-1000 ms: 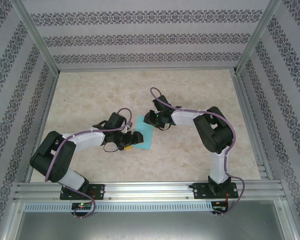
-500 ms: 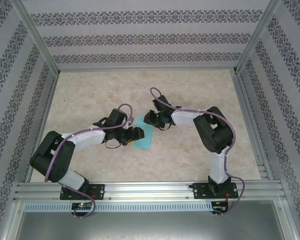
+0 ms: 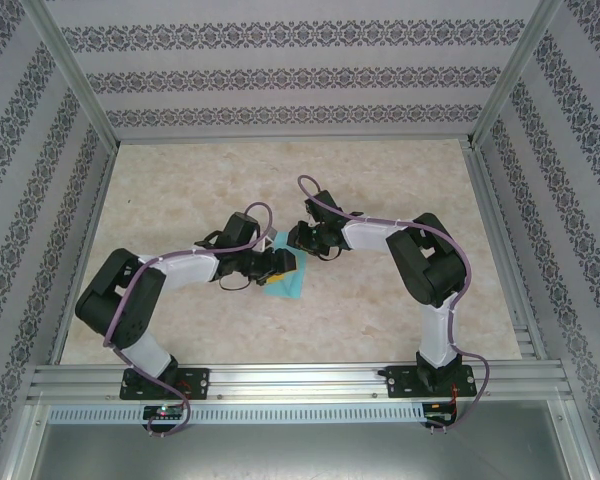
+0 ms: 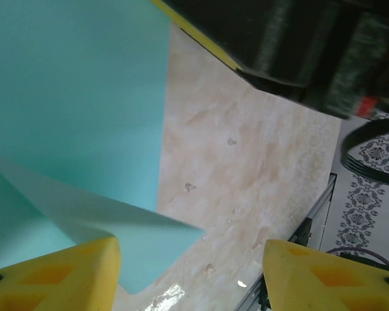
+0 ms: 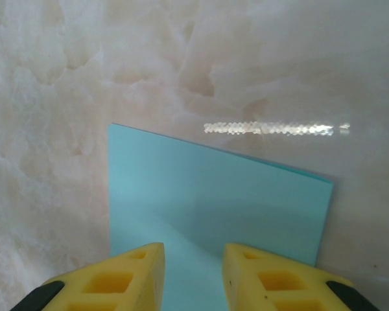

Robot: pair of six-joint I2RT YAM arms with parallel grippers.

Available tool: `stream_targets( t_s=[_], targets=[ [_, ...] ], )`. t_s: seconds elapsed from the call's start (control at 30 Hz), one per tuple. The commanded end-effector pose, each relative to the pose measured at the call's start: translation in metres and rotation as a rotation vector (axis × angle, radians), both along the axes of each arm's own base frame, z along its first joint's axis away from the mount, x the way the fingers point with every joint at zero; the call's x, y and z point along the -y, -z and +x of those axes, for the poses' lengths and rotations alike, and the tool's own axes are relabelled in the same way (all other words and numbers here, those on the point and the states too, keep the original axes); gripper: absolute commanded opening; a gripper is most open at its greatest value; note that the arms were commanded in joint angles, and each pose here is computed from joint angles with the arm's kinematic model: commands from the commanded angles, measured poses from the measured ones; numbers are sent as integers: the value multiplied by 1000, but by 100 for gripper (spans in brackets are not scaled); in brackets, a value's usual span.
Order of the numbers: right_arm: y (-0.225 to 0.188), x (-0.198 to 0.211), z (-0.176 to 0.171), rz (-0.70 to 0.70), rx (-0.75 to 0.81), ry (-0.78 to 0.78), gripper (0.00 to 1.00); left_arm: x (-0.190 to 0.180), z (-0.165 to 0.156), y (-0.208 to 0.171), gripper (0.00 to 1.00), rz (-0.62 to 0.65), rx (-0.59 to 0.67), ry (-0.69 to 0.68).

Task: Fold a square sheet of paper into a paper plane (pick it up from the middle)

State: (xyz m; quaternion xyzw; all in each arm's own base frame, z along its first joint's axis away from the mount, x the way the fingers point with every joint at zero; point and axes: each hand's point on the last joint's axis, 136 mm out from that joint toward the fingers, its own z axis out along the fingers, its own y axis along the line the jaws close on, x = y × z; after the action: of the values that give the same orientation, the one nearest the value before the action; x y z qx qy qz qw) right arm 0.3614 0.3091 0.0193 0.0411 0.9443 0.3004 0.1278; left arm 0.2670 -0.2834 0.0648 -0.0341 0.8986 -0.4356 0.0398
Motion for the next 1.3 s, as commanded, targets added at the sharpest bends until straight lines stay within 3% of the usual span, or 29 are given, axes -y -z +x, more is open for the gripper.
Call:
stream_targets(
  t_s=[0.0,0.23,0.43,0.7,0.87,1.13,1.27],
  targets=[
    [13,2,-24,-13,-49,-85,32,11,10,-7,59,-29,59,21],
    [-54,-7,-25,135,72,-185,41,3,12,5,35,22,70,-6],
    [-53,10,-50,110,56,-160,40,-5,8,17,24,71,63,-10],
    [-34,12,-76,91,5,-180,37,-6,8,19,20,77,65,-14],
    [-31,5,-75,114,2,-185,28,-6,7,20,19,80,63,-12],
    [-30,0,-76,131,-5,-196,26,-7,7,18,17,78,65,-12],
    [-33,-5,-80,175,-9,-215,20,-6,7,17,17,76,65,-12]
  ],
)
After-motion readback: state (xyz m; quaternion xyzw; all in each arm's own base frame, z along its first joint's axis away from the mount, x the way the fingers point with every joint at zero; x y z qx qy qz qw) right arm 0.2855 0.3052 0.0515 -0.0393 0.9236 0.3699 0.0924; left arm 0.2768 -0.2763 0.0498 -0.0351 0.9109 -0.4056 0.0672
